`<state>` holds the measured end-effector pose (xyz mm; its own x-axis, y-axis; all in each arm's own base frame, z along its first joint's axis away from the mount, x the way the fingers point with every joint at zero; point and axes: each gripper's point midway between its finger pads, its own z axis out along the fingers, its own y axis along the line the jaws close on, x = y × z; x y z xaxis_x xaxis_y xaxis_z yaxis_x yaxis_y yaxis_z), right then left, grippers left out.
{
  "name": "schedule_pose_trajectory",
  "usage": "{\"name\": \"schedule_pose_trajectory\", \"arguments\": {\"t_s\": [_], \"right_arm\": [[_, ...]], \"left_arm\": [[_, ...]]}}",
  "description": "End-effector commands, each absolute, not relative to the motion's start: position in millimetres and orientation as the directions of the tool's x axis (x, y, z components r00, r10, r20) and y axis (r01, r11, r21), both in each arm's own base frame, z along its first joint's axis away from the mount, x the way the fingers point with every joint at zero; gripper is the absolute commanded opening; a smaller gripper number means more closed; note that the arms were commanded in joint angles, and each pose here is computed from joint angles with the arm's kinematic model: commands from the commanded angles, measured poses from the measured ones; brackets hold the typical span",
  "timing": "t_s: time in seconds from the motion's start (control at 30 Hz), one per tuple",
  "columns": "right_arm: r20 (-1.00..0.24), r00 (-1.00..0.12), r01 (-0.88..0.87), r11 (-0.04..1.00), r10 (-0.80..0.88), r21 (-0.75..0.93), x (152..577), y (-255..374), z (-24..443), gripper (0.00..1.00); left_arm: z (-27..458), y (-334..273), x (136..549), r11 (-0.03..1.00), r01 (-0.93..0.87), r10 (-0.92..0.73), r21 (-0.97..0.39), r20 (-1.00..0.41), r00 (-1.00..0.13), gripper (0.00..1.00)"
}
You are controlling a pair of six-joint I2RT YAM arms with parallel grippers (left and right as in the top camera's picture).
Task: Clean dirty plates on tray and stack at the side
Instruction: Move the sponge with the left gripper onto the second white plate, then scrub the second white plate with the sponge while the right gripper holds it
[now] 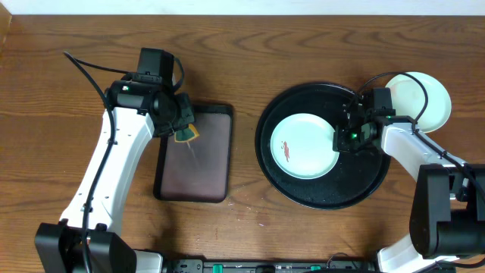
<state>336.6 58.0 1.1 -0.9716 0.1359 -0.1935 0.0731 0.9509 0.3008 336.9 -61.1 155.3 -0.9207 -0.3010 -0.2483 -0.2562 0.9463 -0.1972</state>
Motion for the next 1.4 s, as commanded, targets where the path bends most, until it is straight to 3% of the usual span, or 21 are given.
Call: {"name": "schedule_pose_trajectory", "arguments": {"t_s": [0.0, 0.1, 0.23, 0.5, 0.63, 0.93, 1.13, 1.37], "right_arm": [[-0.136, -0.974, 0.147, 0.965, 0.179, 0.219, 326.1, 38.8, -20.4, 0.01], [-0.135, -0.974, 0.151, 0.964, 0.183, 0.22, 326.1, 38.9, -20.4, 0.01], [-0.129, -0.973, 0.158, 0.963, 0.19, 0.22, 327.0, 38.9, -17.8, 0.01], [-0.151, -0.97, 0.153, 0.962, 0.19, 0.224, 329.7, 38.9, -8.4, 0.01], [-0.159, -0.969, 0.152, 0.962, 0.19, 0.225, 331.6, 38.8, -4.3, 0.01], [-0.155, -0.97, 0.152, 0.963, 0.189, 0.224, 331.5, 38.8, -3.2, 0.01], [-0.154, -0.97, 0.152, 0.963, 0.189, 0.224, 331.3, 38.8, -3.3, 0.01], [-0.148, -0.971, 0.154, 0.963, 0.189, 0.223, 329.7, 38.7, -3.6, 0.01]], "left_arm": [[174.1, -65.5, 329.9, 0.947, -0.227, -0.289, -0.229, -0.29, -0.912, 0.07], [192.2, -60.5, 334.2, 0.948, -0.221, -0.295, -0.23, -0.37, -0.881, 0.07], [195.7, -81.2, 325.2, 0.931, -0.183, -0.287, -0.317, -0.322, -0.902, 0.07], [205.2, -167.8, 311.0, 0.927, 0.075, -0.075, -0.367, -0.377, -0.923, 0.07], [197.5, -196.6, 308.3, 0.921, 0.054, -0.095, -0.385, -0.358, -0.929, 0.07], [132.4, -280.5, 322.6, 0.899, 0.015, -0.114, -0.439, -0.266, -0.957, 0.07], [86.2, -350.3, 326.8, 0.869, 0.125, -0.034, -0.479, -0.309, -0.95, 0.08], [23.7, -362.0, 316.8, 0.904, 0.107, -0.001, -0.413, -0.252, -0.968, 0.07]]}}
